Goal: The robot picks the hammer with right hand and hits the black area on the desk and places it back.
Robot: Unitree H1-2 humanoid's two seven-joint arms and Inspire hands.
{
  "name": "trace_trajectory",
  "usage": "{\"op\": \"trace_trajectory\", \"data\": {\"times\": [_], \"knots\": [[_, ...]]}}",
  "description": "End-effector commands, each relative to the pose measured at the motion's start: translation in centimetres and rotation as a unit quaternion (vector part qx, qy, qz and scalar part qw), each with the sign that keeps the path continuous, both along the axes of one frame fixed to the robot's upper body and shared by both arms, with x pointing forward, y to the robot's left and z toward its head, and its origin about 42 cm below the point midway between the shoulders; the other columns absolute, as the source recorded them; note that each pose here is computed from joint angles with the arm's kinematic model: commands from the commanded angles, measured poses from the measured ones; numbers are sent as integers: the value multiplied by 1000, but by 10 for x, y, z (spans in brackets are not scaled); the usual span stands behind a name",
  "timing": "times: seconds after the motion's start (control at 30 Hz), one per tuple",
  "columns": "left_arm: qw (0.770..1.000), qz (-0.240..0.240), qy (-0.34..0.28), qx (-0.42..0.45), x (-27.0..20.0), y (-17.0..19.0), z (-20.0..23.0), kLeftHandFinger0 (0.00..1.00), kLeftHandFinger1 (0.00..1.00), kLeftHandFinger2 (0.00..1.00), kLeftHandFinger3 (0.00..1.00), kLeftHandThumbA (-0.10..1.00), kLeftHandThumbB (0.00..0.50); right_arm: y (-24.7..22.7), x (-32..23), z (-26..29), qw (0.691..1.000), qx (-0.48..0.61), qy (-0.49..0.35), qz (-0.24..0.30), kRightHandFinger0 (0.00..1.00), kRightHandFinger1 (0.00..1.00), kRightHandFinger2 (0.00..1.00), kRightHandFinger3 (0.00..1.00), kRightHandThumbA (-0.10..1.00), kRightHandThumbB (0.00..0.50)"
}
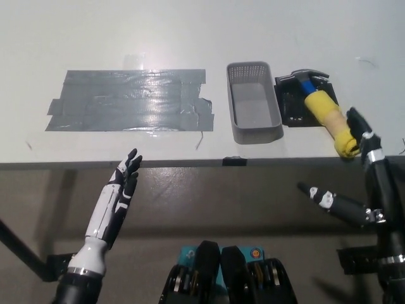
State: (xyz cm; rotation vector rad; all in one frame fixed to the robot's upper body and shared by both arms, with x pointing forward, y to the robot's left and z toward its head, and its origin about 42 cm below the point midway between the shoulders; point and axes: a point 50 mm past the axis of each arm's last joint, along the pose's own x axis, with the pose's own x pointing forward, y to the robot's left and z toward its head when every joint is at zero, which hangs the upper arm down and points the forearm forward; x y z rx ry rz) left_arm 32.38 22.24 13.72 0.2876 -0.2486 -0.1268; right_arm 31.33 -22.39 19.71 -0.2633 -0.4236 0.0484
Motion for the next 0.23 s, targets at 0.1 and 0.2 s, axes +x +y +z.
{"op": "trace_trajectory", "data": {"times": [0.1, 0.2], "knots": [[999, -3, -37, -2, -6, 6, 10, 1000, 1000, 1000, 1000, 1000, 222, 2, 5, -40, 999, -21, -32, -4, 1000, 1000, 1000, 1000, 1000, 290], [999, -5, -38, -7, -6, 7, 11, 1000, 1000, 1000, 1000, 1000, 201, 3, 7, -42, 999, -25, -30, -5, 1000, 1000, 1000, 1000, 1000, 280]]}}
